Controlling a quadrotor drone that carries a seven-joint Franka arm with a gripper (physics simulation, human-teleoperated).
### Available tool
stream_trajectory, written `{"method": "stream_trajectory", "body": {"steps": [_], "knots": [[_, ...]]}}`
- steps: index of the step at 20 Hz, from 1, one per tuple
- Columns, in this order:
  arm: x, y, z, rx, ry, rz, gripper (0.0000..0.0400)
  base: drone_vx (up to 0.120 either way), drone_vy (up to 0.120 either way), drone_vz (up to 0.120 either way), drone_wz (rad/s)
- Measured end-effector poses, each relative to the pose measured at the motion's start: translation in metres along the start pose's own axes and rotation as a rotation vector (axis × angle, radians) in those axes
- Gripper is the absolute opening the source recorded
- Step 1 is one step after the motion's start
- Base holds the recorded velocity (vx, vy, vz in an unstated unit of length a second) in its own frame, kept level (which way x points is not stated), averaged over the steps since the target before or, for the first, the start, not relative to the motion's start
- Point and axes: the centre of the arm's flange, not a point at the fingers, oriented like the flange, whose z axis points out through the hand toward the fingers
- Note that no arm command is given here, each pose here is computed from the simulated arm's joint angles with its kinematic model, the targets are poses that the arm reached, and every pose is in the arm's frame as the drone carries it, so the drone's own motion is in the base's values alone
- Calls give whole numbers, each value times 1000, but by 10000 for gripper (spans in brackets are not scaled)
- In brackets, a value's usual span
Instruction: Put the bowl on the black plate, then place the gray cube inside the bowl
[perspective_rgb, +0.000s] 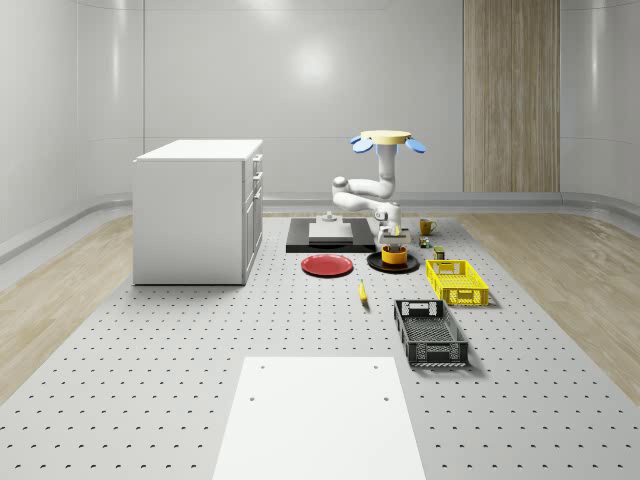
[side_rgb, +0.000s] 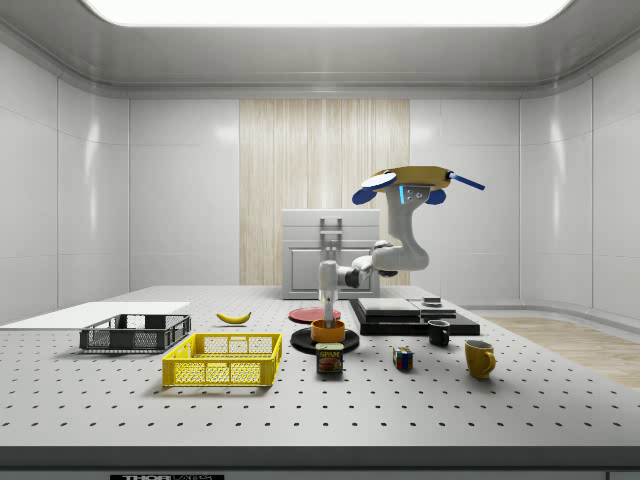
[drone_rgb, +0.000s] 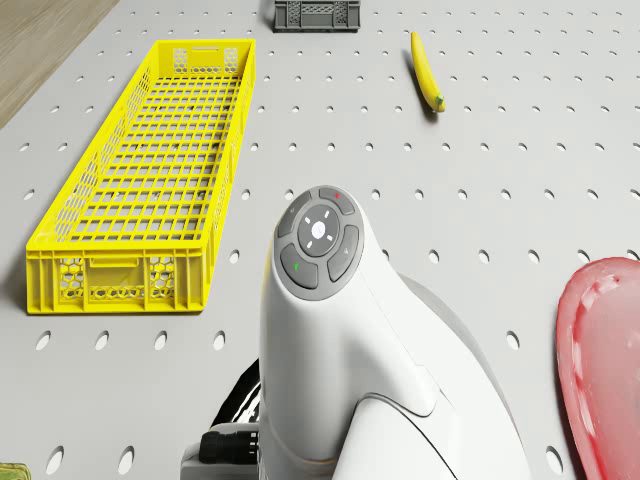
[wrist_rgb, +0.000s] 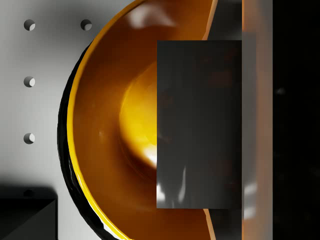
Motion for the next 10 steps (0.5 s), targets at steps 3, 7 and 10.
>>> {"method": "stream_trajectory", "body": {"steps": [3, 7, 10], "knots": [[0, 0, 9, 0, 0, 0, 250, 0, 0, 0, 0], [0, 0, 19, 0, 0, 0, 273, 0, 0, 0, 0], [0, 0, 19, 0, 0, 0, 340, 0, 0, 0, 0]]}}
